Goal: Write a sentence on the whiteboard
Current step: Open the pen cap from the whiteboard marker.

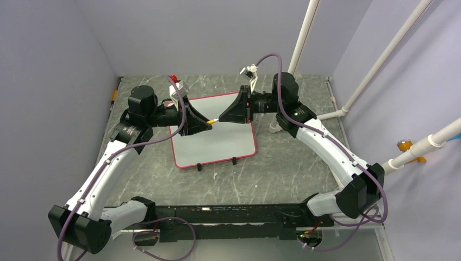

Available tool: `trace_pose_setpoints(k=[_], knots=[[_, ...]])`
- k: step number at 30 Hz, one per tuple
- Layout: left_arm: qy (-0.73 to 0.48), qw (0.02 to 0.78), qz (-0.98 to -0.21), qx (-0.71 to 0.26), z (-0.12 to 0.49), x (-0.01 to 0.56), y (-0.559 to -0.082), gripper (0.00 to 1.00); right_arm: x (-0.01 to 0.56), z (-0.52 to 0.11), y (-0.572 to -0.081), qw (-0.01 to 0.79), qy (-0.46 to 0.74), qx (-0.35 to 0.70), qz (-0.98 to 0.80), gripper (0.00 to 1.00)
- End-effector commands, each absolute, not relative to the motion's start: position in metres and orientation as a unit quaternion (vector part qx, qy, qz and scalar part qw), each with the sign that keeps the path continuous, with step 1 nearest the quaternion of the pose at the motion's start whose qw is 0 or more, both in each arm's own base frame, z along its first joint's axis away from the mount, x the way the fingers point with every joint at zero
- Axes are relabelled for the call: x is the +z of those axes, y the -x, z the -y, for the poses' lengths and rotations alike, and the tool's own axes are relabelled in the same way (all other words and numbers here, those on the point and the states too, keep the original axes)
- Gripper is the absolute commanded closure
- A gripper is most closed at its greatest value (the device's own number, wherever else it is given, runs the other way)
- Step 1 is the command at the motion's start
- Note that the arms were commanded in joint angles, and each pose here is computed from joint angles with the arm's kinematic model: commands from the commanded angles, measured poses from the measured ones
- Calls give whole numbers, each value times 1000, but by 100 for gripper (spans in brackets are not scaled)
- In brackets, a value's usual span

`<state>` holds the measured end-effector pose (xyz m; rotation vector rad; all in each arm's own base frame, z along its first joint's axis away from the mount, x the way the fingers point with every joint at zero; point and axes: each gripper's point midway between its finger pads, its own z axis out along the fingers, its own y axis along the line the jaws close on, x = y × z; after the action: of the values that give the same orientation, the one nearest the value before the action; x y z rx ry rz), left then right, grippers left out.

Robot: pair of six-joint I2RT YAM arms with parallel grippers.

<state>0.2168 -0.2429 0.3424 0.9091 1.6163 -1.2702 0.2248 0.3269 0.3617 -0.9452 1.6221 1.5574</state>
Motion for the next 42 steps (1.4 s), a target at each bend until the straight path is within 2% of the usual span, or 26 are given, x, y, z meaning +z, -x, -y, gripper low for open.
trace_pose_setpoints(k=[1, 4, 29, 35, 38, 42], knots=[[-390, 457, -614, -512, 244, 362, -212, 75, 380, -325, -221, 372, 378, 603, -595, 100], [-383, 462, -618, -507, 243, 363, -215, 100, 377, -325, -220, 366, 381, 605, -595, 100], [-355, 481, -649, -470, 228, 353, -236, 100, 365, -255, -249, 450, 242, 555, -656, 100], [-281, 469, -728, -414, 223, 318, -255, 100, 362, -244, -253, 476, 208, 527, -673, 100], [-266, 457, -759, -379, 228, 291, -251, 100, 359, -242, -253, 478, 201, 521, -679, 100], [-250, 432, -773, -391, 239, 256, -236, 100, 358, -240, -254, 477, 195, 516, -684, 100]])
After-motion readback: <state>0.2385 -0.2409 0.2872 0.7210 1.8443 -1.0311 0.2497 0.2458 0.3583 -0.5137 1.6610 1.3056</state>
